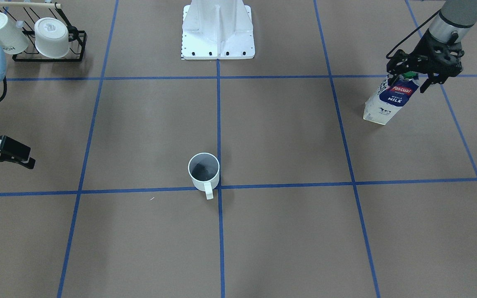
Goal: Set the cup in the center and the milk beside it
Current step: 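Reach the left gripper down to the milk carton's top, then lift the milk carton with the left gripper toward the mug, then set the milk carton upright beside the mug with the left gripper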
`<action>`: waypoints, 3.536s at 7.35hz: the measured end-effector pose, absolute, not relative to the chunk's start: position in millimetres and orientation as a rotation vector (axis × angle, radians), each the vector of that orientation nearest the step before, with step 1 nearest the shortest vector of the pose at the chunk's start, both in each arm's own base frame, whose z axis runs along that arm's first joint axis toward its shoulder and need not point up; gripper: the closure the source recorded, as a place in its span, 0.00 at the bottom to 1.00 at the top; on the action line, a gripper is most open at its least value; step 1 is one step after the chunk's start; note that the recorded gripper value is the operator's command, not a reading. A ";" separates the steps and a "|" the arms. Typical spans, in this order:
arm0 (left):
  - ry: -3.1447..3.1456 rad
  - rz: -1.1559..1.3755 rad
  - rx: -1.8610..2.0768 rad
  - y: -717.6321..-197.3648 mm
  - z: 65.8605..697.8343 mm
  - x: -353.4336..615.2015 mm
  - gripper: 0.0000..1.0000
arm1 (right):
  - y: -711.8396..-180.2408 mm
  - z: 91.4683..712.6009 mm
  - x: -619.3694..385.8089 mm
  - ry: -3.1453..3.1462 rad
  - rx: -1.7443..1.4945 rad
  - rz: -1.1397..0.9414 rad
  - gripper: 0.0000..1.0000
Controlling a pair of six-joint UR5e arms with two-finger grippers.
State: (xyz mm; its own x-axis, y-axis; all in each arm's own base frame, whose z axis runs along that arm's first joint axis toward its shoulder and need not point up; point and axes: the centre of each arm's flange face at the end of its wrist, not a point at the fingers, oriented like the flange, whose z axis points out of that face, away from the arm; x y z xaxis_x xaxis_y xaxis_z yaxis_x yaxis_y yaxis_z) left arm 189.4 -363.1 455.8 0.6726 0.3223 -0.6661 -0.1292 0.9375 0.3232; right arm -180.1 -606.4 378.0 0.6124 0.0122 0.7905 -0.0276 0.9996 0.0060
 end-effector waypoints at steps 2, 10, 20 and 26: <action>0.812 0.260 0.244 -360.8 453.9 187.4 1.00 | -605.7 376.2 -181.7 -0.913 0.019 0.022 0.00; 0.798 0.060 0.106 -536.5 197.2 245.3 1.00 | -603.7 380.1 -183.9 -0.914 0.014 0.015 0.00; 0.845 -0.084 0.068 -603.7 90.5 485.4 0.99 | -602.9 379.0 -183.9 -0.920 0.018 0.008 0.00; 0.840 -0.062 0.066 -583.0 97.8 480.5 0.02 | -601.6 379.6 -184.0 -0.921 0.016 0.007 0.00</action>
State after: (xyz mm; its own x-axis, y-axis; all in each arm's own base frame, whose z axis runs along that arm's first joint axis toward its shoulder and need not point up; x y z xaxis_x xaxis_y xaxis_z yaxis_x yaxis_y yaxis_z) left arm 480.5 -583.0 97.8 0.6658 -0.0288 -0.7456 0.0813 0.9961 0.0341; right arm -184.0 -601.6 379.6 0.6048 -0.0006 0.7964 -0.0132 0.9999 0.0108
